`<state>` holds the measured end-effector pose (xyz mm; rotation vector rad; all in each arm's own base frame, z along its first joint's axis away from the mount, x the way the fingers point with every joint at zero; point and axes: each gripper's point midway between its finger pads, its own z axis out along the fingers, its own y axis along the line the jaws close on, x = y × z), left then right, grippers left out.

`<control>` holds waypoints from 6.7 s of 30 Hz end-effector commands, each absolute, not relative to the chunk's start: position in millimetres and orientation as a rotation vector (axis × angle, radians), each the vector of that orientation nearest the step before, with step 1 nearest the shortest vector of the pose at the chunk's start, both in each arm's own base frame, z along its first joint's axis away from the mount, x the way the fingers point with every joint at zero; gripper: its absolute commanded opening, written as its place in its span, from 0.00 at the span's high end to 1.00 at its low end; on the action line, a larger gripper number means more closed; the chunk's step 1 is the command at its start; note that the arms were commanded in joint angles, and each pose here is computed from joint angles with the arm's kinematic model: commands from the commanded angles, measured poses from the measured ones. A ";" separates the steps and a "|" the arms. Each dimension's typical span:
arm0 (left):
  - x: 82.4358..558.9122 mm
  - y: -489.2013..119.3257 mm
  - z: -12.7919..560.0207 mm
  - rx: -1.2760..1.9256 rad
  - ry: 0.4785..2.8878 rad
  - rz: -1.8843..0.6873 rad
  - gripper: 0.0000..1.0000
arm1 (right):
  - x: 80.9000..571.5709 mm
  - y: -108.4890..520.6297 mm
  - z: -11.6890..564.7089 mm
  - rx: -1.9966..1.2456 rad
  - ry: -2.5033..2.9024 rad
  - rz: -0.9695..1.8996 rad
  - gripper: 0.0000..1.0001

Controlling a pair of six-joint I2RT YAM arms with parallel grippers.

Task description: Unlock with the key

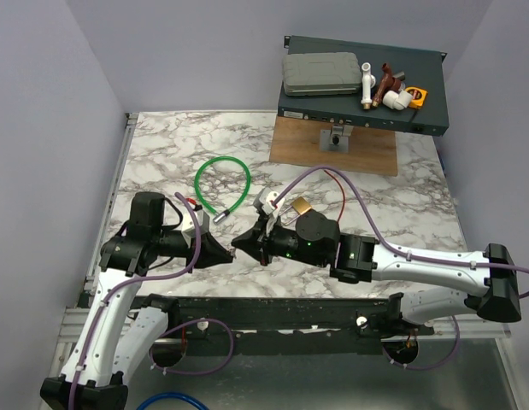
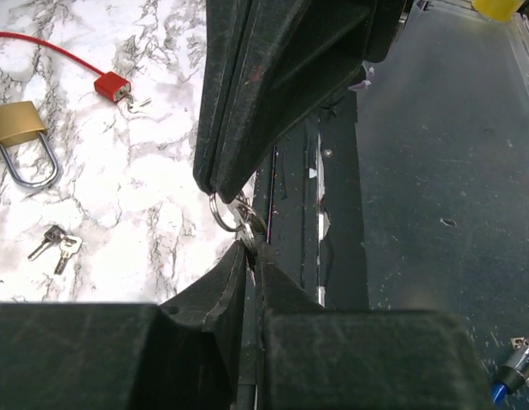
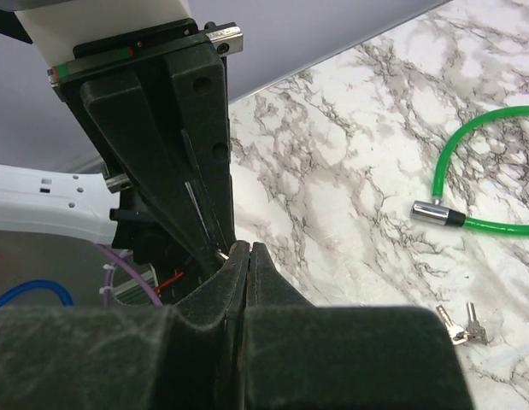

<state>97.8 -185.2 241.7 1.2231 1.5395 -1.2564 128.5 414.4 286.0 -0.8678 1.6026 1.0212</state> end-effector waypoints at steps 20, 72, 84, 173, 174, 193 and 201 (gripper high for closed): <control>83.7 -170.8 259.5 1.358 1.640 -1.170 1.00 | 106.1 393.9 320.9 -1.053 1.529 1.078 0.50; 90.8 -170.1 277.3 1.290 1.666 -1.084 0.87 | 70.7 422.0 285.3 -1.245 1.504 1.359 0.99; 95.4 -167.3 272.2 1.259 1.709 -1.048 0.61 | 86.0 405.5 306.4 -0.975 1.446 1.383 0.99; 162.8 -353.2 44.9 1.590 2.435 -1.061 0.71 | 114.0 257.0 404.6 -0.645 1.481 1.025 0.99; 165.9 -355.9 51.8 1.579 2.420 -1.081 0.67 | 114.9 257.5 404.1 -0.645 1.484 1.020 0.99; 196.0 -328.8 92.7 1.981 1.674 -0.941 0.02 | 117.6 245.1 420.5 -0.595 1.450 1.009 0.99; 212.4 -339.5 66.8 2.109 1.564 -0.754 0.02 | 116.6 248.6 431.3 -0.611 1.432 1.016 0.99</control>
